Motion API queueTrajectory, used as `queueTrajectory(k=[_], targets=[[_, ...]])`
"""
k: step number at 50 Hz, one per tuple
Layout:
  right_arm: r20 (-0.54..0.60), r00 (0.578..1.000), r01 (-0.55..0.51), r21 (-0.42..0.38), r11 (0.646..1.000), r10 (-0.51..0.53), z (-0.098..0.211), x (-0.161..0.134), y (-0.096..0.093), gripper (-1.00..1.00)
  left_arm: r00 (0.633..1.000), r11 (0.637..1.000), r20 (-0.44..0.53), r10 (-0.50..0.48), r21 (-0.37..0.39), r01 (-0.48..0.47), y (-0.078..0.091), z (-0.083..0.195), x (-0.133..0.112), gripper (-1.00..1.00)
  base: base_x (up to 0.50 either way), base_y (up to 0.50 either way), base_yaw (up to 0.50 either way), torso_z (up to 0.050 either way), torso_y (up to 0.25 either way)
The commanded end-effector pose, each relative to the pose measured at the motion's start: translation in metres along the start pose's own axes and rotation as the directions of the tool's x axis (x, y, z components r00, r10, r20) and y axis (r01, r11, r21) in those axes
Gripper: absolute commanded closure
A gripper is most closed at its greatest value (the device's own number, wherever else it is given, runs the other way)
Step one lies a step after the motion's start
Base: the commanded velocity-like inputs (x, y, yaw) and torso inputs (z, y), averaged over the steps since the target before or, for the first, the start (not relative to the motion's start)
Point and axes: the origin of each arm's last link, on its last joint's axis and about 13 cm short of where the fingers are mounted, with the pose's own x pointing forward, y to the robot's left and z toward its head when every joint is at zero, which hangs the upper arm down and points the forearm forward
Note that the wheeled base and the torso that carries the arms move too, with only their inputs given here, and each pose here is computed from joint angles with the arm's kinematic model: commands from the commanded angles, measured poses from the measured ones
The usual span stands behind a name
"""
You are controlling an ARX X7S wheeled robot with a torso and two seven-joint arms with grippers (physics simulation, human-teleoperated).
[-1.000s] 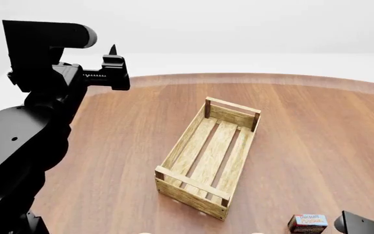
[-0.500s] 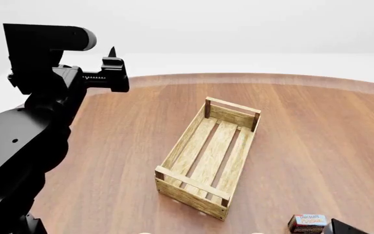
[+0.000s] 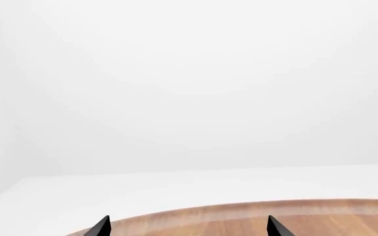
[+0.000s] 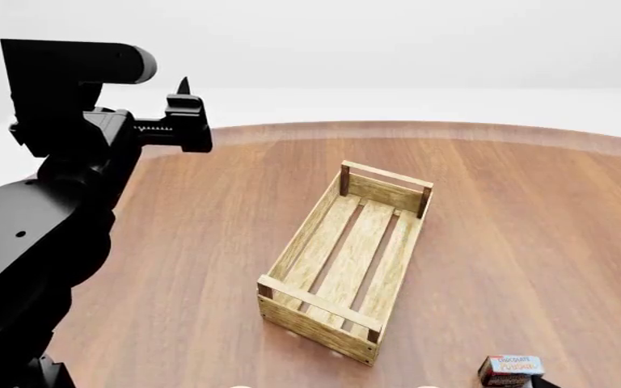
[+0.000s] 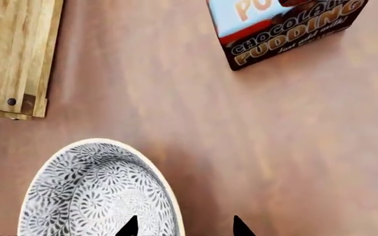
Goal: Stack the right bowl on the left bowl and place them in the tray.
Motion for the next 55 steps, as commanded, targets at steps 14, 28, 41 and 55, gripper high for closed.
queueTrajectory(k=[14, 28, 41, 55], targets=[[-0.006, 0.999, -0.053, 0.002, 0.999, 0.053, -0.003, 0.005, 0.003, 1.0, 1.0, 1.0, -0.006, 0.001, 0.0, -0.001, 0.0, -0.004, 0.0, -1.0, 0.0, 0.0, 0.0, 0.0, 0.0], [0.081, 0.988, -0.128, -0.038, 0.991, 0.13, 0.004, -0.012, 0.011, 1.0, 1.0, 1.0, 0.0, 0.004, -0.002, -0.003, 0.001, -0.002, -0.001, -1.0, 0.0, 0.0, 0.0, 0.0, 0.0], [0.113, 0.947, -0.299, -0.032, 0.954, 0.301, 0.013, -0.03, 0.029, 1.0, 1.0, 1.0, 0.004, 0.008, -0.003, -0.008, 0.001, 0.0, -0.001, -1.0, 0.0, 0.0, 0.0, 0.0, 0.0], [0.1, 0.888, -0.45, -0.015, 0.893, 0.449, 0.026, -0.046, 0.07, 1.0, 1.0, 1.0, 0.005, 0.009, -0.001, -0.009, 0.0, 0.0, -0.001, -1.0, 0.0, 0.0, 0.0, 0.0, 0.001]])
